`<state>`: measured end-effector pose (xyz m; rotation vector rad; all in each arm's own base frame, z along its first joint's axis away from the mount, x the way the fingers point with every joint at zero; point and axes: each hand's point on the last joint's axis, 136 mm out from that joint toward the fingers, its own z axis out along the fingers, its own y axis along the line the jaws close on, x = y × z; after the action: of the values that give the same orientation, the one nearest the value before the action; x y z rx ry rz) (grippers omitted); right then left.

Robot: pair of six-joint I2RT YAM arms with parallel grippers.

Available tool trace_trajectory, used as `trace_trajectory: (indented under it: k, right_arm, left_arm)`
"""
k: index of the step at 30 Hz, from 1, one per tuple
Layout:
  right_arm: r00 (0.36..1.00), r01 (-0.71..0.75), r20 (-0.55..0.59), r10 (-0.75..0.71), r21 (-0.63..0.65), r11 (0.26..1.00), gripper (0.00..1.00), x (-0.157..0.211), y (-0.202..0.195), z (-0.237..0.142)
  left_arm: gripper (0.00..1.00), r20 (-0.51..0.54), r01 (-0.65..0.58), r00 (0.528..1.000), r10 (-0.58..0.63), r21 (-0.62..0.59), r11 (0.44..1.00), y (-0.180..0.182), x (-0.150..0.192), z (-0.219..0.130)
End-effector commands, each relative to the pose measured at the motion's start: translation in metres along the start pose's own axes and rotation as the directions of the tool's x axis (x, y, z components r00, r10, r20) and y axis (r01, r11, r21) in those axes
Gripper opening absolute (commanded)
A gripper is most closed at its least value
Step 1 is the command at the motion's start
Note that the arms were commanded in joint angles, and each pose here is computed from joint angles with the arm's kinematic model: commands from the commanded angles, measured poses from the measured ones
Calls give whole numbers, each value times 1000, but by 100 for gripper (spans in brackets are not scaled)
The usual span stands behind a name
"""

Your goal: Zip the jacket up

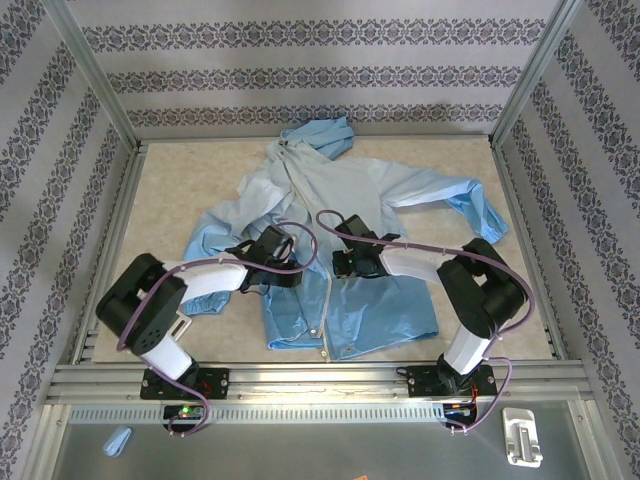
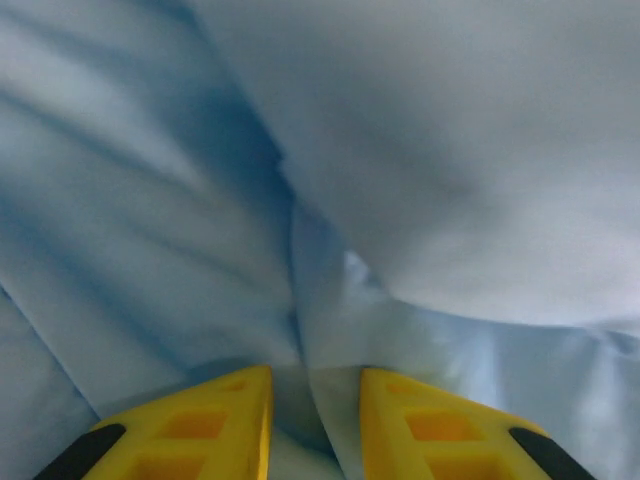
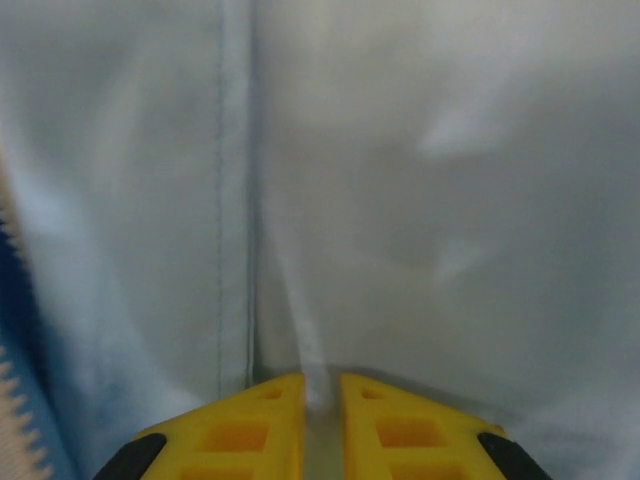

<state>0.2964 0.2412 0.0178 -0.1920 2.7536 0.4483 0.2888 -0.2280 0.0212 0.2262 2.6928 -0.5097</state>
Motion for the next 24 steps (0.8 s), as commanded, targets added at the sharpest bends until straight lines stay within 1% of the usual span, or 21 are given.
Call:
trace_trajectory:
  k: [1, 5, 9, 13, 18, 24]
  right_arm:
    - [999, -32, 26, 33, -34, 999, 17, -19, 11, -2]
    - [997, -71, 7, 72, -46, 996, 17, -21, 5, 5]
    - [995, -101, -6, 100, -46, 994, 16, -24, -2, 10]
    - [993, -115, -27, 113, -54, 992, 14, -28, -5, 16]
    - [991, -131, -30, 130, -62, 989, 12, -40, -6, 23]
    - [988, -153, -25, 152, -68, 986, 10, -59, -8, 33]
  left_arm:
    - [27, 32, 38, 999, -36, -74, 997, 5, -16, 3]
    - [27, -7, 55, 998, -56, -140, 989, 19, -19, 17]
    - [27, -30, 103, 993, -111, -196, 975, 38, -19, 26]
    - [27, -33, 139, 988, -148, -200, 970, 50, -25, 31]
    - [25, -43, 164, 984, -175, -192, 968, 68, -44, 35]
    - [23, -30, 196, 978, -205, -187, 963, 94, -72, 37]
